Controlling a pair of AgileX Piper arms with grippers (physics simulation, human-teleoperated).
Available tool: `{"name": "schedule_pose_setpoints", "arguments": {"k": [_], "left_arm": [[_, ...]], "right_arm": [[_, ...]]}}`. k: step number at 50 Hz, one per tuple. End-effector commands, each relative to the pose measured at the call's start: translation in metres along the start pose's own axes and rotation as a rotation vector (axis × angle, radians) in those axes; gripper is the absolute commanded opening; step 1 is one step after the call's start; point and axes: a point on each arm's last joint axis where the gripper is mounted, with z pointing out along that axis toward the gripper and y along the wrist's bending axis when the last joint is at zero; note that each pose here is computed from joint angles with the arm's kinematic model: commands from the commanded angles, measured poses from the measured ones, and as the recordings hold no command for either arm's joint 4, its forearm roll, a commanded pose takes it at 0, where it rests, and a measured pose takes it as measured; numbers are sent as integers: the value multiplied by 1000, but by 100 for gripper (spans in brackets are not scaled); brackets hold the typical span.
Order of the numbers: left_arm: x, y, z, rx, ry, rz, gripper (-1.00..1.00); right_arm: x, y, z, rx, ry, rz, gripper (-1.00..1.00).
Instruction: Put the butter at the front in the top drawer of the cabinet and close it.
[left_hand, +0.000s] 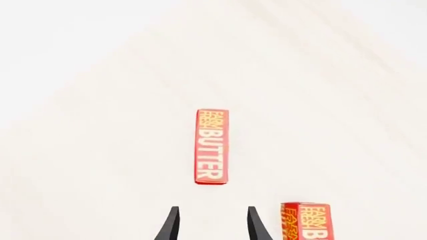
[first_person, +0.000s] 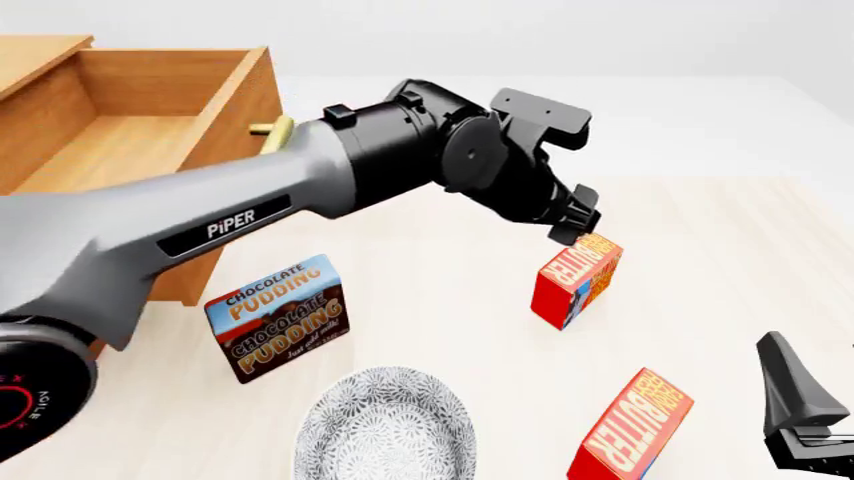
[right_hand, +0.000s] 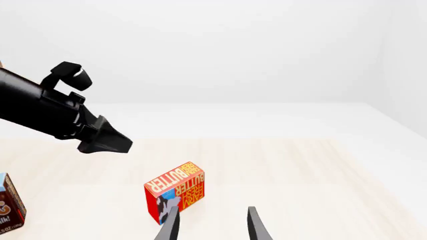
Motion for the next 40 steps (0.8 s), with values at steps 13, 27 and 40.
{"name": "schedule_pose_setpoints", "arguments": {"k": [13, 27, 40], "left_arm": [[1, 5, 40, -13, 43, -21, 100], [4, 0, 58, -7, 65, -31, 100], [9, 2, 72, -12, 83, -45, 100]], "right_arm": [[0, 0, 0, 0, 0, -1, 100], [0, 0, 0, 0, 0, -1, 100], [0, 0, 0, 0, 0, -1, 100]]}}
